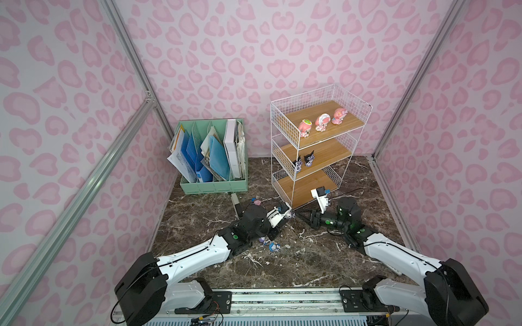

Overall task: Organize plastic toys on shelves
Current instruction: Pick up the plastic toy at the center of the board.

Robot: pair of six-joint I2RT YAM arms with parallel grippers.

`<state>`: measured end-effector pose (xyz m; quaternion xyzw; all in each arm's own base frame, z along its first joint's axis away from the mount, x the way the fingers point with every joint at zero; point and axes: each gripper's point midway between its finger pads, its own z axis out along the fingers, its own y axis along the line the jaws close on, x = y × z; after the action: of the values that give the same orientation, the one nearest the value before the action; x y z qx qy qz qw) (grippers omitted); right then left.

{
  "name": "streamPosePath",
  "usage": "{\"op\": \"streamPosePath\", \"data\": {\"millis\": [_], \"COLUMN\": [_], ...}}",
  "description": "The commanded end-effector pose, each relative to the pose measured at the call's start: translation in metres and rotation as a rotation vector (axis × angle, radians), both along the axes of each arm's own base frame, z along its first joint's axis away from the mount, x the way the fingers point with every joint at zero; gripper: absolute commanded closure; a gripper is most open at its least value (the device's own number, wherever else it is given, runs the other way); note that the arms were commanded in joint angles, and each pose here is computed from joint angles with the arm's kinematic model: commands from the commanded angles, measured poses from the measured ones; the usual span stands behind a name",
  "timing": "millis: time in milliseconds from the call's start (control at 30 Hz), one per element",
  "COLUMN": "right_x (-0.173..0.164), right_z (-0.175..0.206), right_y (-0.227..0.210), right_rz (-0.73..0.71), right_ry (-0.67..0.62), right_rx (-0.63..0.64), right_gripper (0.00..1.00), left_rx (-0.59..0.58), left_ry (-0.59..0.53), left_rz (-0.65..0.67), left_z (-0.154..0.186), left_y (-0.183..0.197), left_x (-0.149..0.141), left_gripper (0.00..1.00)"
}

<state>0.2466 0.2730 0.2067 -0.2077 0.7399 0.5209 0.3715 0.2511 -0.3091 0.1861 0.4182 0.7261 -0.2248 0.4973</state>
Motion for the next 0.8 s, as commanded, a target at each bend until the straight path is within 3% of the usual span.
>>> {"op": "streamPosePath", "data": {"millis": [0, 67, 200, 367, 433, 767], "right_x": [-0.008, -0.009, -0.011, -0.012, -0.011, -0.021], "right_z": [0.024, 0.027, 0.032, 0.042, 0.049, 0.076], "right_y": [0.005, 0.005, 0.002, -0.007, -0.013, -0.006], "right_rz": [0.056, 0.059, 0.064, 0.081, 0.093, 0.268], "right_ry": [-0.124, -0.156, -0.227, -0.353, -0.398, -0.488], "right_rx": [0.046, 0.038, 0.007, -0.064, -0.080, -0.057], "right_gripper": [0.94, 1.00, 1.00, 1.00, 1.00, 1.00], "left_rx": [-0.095, -0.101, -0.112, -0.131, -0.158, -0.313], "left_ry": [-0.014, -0.011, -0.007, 0.010, 0.031, 0.078], "left_rz": [-0.151, -0.159, -0.156, -0.130, -0.149, -0.321], "left_z": [0.022, 0.023, 0.027, 0.034, 0.040, 0.079], "left_y": [-0.020, -0.021, -0.020, -0.014, -0.011, -0.002], "left_x": [-0.020, -0.021, -0.022, -0.021, -0.024, -0.035], "left_gripper": [0.74, 0.73, 0.66, 0.41, 0.36, 0.32]}}
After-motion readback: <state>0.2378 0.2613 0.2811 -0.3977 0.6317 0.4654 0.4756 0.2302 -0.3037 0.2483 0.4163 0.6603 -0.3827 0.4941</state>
